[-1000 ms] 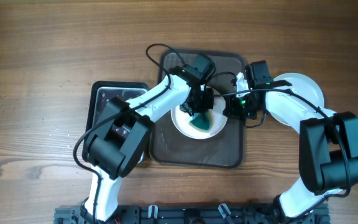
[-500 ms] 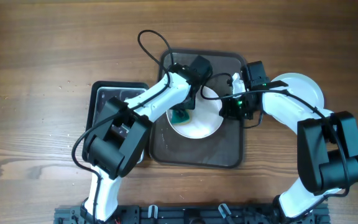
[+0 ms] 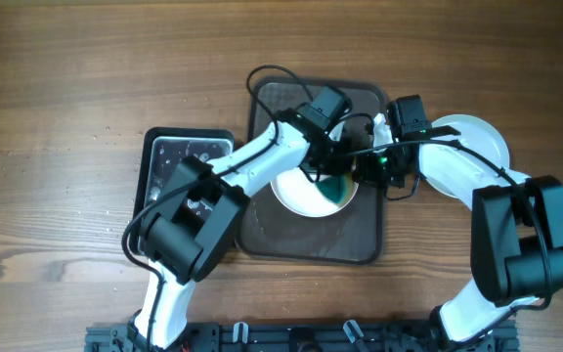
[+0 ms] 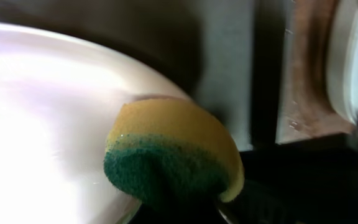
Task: Clean dirty plates on tray and stack at the side
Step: 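Carry the sponge onto the plate and scrub while right gripper holds rim, then return the sponge to the black tray with the left gripper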
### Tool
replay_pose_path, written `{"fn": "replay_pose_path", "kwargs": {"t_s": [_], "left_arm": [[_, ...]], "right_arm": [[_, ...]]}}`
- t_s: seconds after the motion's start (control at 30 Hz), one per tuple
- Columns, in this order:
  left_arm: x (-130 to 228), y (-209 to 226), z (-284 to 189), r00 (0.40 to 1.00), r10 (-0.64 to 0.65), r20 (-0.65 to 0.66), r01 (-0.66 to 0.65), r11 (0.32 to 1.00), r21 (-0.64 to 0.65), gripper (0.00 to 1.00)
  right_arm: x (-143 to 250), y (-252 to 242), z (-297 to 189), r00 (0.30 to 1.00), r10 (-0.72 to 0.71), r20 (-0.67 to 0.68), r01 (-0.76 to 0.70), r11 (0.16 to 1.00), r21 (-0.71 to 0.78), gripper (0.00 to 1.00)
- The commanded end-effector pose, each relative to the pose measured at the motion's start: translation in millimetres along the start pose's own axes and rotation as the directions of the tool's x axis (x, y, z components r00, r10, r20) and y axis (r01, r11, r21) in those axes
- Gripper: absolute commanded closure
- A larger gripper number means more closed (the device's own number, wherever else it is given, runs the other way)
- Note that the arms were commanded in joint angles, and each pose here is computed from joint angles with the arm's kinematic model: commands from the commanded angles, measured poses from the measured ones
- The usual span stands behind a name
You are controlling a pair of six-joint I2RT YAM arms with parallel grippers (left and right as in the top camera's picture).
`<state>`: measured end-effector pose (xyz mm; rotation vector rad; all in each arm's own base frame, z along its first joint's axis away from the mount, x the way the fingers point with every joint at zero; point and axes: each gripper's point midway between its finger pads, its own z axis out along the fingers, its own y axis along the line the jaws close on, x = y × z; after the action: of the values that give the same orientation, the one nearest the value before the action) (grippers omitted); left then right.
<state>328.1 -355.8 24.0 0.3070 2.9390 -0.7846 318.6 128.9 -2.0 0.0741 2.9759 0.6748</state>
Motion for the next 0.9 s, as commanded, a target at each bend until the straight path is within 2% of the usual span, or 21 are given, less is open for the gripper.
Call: {"fn": "replay_pose_path", "kwargs": {"t_s": [0.0, 0.1, 0.2, 0.37, 0.53, 0.77, 0.83, 0.87], "left_arm": [[16, 2, 12, 0.999, -0.018, -0.050, 0.017, 1.000, -0.020, 0.96], [12, 39, 6, 0.999, -0.049, -0.014, 0.046, 0.981, -0.187, 0.96], [6, 86, -10, 0.997, -0.063, 0.040, 0.073, 0.918, -0.390, 0.96], [-5, 141, -43, 0.992, -0.029, 0.126, 0.103, 0.760, -0.641, 0.96], [-3, 173, -74, 0.986, -0.014, 0.164, 0.139, 0.606, -0.783, 0.96], [5, 174, -87, 0.987, -0.034, 0.159, 0.149, 0.576, -0.804, 0.96], [3, 168, -91, 0.984, -0.038, 0.173, 0.161, 0.599, -0.785, 0.96], [3, 154, -90, 0.983, -0.060, 0.175, 0.171, 0.661, -0.731, 0.96]], "right_arm": [[14, -12, 11, 0.999, 0.002, -0.042, 0.000, 0.999, 0.053, 0.96], [14, -12, 11, 0.999, 0.002, -0.043, 0.001, 0.999, 0.053, 0.96], [14, -12, 11, 0.999, 0.002, -0.043, 0.000, 0.999, 0.053, 0.96], [14, -12, 11, 0.999, 0.002, -0.043, 0.001, 0.999, 0.053, 0.96], [14, -12, 11, 0.999, 0.001, -0.042, 0.001, 0.999, 0.053, 0.96], [14, -12, 11, 0.999, 0.001, -0.043, 0.001, 0.999, 0.052, 0.96], [14, -12, 11, 0.999, 0.001, -0.042, 0.001, 0.999, 0.053, 0.96], [14, -12, 11, 0.999, 0.001, -0.042, 0.001, 0.999, 0.053, 0.96]]}}
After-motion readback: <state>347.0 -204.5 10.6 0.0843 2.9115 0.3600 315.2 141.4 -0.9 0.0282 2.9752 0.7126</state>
